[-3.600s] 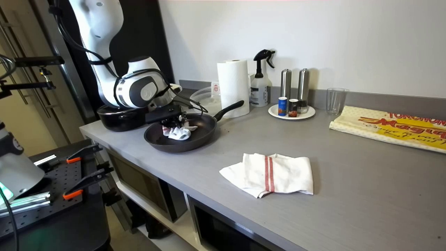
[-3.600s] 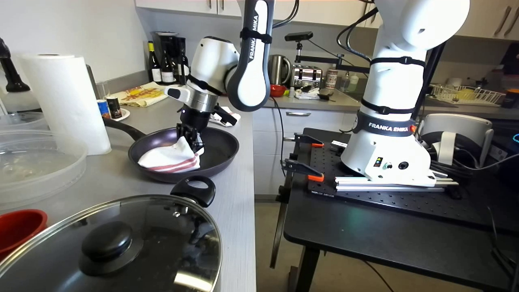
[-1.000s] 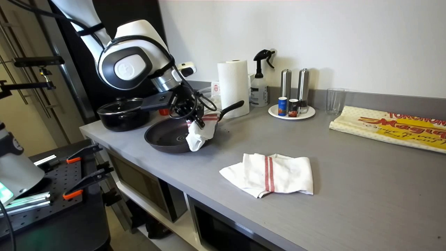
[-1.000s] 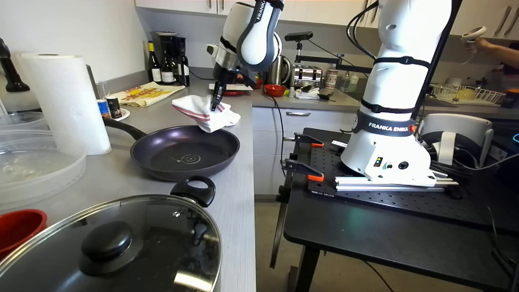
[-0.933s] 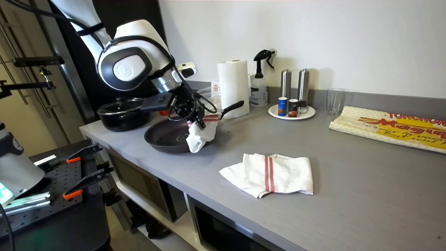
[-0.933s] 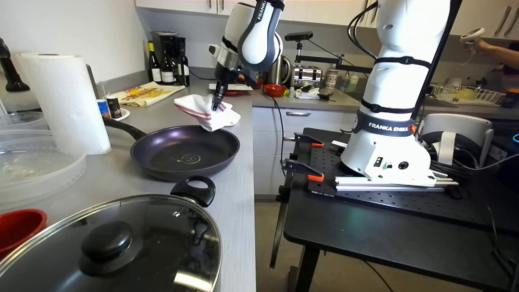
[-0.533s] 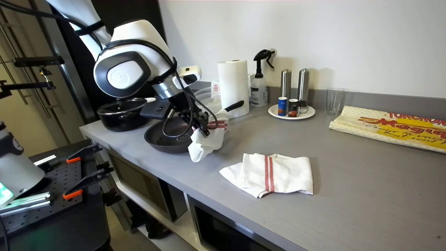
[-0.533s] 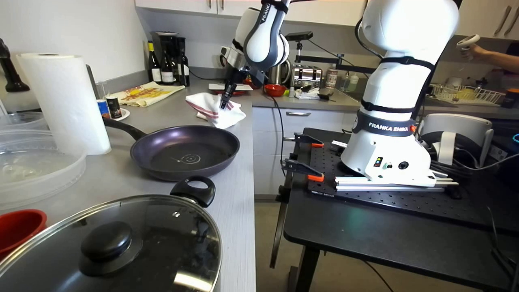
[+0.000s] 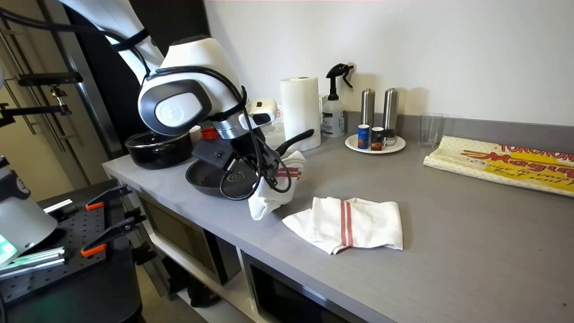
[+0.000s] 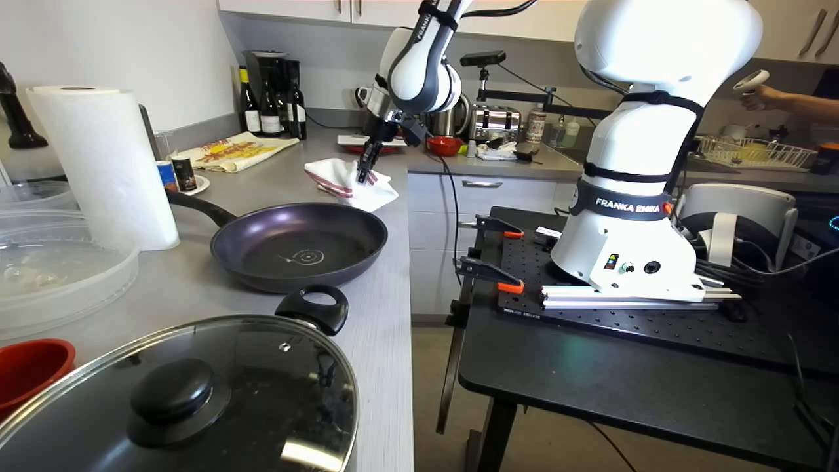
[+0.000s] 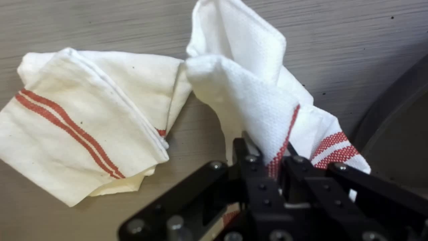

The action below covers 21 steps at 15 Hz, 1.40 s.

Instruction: Use the left towel to wipe the pan

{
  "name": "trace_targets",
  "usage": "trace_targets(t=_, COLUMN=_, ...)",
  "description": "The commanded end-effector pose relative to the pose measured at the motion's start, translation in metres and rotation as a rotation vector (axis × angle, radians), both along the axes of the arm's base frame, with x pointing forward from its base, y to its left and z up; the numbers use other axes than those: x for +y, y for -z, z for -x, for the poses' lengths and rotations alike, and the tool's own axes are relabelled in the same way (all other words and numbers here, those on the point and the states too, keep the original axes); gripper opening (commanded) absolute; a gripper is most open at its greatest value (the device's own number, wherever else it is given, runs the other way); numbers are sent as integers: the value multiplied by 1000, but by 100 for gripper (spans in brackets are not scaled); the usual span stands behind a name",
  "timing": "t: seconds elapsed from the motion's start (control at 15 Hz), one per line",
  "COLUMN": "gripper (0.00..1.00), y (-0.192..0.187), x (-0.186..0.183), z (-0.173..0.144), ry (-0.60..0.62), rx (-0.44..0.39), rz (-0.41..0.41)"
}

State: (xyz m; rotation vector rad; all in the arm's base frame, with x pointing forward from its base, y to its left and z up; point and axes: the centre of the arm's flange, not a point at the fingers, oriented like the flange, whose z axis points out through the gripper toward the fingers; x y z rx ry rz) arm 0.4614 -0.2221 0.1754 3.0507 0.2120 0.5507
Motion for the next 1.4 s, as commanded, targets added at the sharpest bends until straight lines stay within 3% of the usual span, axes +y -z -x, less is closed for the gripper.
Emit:
trace_targets(t=0.0, gripper=3, y=5, x=-9, z=-16, ry=-11, rx=42, rz=-39)
trace_targets(t=0.07, gripper=3, y=7, x=-10, z=-18, ry=-11, rx=50, rz=-45)
trace_targets(t=0.13, gripper=37, y=8, x=-10, z=-18, ry=-9, rx=61, rz=-51)
trace_targets(t=0.2, gripper=38, y=9, x=-11, z=-19, ry=-7, rx=69, rz=-54)
trace_targets(t=0.73, gripper=95, y=7, x=-6, z=-17, ry=-5, rx=74, rz=-58)
trace_targets(t=0.87, gripper=100, y=8, x=-4, z=-16, ry=-5, rx=72, rz=-63)
trace_targets(t=1.33, gripper=100, y=15, x=-3, z=-18, ry=2, rx=69, rz=-73)
